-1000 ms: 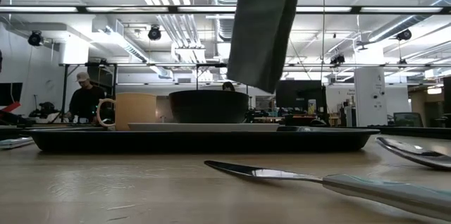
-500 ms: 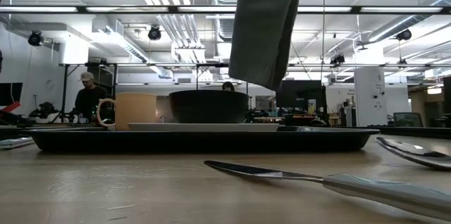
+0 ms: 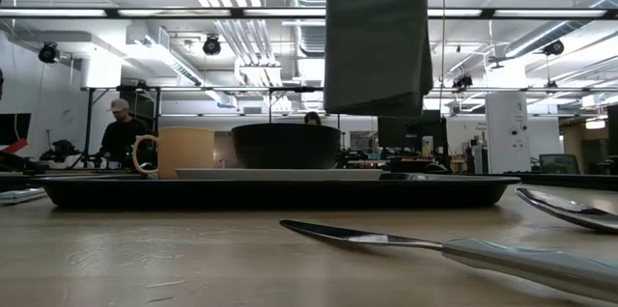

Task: Set up tray
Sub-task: Put the gray napkin on the black tray to the right of the white plate

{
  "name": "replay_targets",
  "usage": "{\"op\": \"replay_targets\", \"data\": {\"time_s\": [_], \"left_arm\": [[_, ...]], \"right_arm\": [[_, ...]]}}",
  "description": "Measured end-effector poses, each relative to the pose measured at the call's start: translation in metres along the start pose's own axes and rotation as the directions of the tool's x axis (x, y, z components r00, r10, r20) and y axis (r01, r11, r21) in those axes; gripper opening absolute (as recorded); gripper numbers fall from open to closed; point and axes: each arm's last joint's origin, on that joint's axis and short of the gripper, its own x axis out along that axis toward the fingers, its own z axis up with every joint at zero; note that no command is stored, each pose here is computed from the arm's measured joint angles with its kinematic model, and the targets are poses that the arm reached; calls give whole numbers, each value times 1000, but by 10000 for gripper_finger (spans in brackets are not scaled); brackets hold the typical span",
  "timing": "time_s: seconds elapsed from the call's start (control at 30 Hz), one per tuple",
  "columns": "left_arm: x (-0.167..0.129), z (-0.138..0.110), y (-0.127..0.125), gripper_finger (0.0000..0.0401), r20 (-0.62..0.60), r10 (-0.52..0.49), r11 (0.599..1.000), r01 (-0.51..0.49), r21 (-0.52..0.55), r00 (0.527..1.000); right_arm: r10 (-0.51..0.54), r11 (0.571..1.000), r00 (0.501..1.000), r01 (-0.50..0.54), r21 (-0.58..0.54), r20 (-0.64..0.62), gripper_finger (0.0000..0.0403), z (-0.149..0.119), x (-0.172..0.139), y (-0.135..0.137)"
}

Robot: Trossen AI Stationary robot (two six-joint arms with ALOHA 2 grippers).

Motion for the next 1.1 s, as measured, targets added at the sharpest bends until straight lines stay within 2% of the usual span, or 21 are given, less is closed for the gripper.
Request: {"op": "replay_targets", "data": {"time_s": [0.17,0.3,0.4,0.5,0.63,0.73,0.9,1.1], "left_arm": [[-2,0,0,14,-2,-1,1000,1,-6,1000],[-12,-10,2,52,-99,-9,1000,10,12,995],[-18,-17,5,81,-137,40,999,-40,0,990],[-30,-22,8,100,-124,71,997,-71,9,990],[-44,-36,8,107,-133,70,997,-66,30,989],[-56,-55,6,107,-145,60,998,-54,41,988],[-79,-93,4,108,-67,61,998,-60,15,996],[-99,-128,3,108,87,78,996,-74,-47,993]], "right_arm": [[14,1000,1000,-14,-3,-7,9,-2,-9,-3],[4,1000,1000,-4,22,-25,8,-6,-25,-12],[7,999,1000,-5,49,-29,8,-9,-28,-14],[90,992,989,-79,95,-118,8,-21,-17,-11],[227,965,938,-182,187,-261,8,-42,-2,-7],[328,933,898,-260,248,-292,8,-55,3,-7],[459,869,854,-375,322,-245,8,-73,23,-16],[405,889,892,-333,314,-200,8,-83,32,-59]]}}
